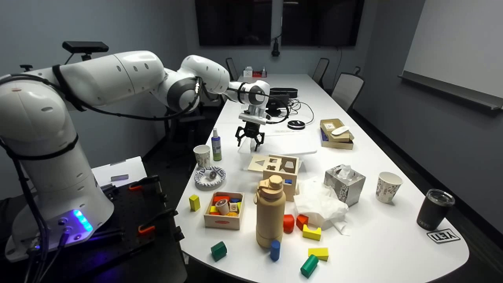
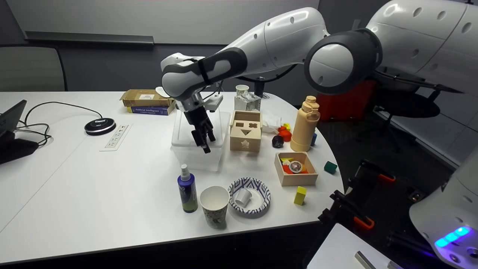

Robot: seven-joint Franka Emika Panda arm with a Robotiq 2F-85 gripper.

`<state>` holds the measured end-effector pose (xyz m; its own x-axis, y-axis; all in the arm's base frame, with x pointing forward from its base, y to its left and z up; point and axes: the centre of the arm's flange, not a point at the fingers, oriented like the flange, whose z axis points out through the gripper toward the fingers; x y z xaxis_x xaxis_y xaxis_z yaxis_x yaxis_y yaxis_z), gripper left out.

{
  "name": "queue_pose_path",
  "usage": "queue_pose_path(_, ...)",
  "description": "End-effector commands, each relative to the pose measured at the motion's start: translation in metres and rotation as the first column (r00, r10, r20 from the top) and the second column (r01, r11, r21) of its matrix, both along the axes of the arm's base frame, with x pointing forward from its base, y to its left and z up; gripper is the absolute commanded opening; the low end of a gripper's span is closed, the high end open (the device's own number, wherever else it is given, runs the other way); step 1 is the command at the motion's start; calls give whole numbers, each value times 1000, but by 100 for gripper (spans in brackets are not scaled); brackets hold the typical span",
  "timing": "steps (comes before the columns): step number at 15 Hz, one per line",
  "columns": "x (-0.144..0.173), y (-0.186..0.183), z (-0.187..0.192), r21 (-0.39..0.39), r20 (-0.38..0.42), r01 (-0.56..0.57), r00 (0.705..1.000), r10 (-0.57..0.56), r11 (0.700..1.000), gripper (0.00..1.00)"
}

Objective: Slide the lid of the bowl to the left

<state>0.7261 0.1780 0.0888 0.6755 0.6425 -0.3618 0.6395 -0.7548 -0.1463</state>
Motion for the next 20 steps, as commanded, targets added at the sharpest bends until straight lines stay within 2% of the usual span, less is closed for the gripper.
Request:
queue_pose_path(1,12,11,1,20,-41,-13,999,14,1000,100)
queue_pose_path(15,1,35,1,63,-110,-13,994,20,998,100)
queue_pose_path(20,3,44,8,82,-112,-11,994,20,997,100)
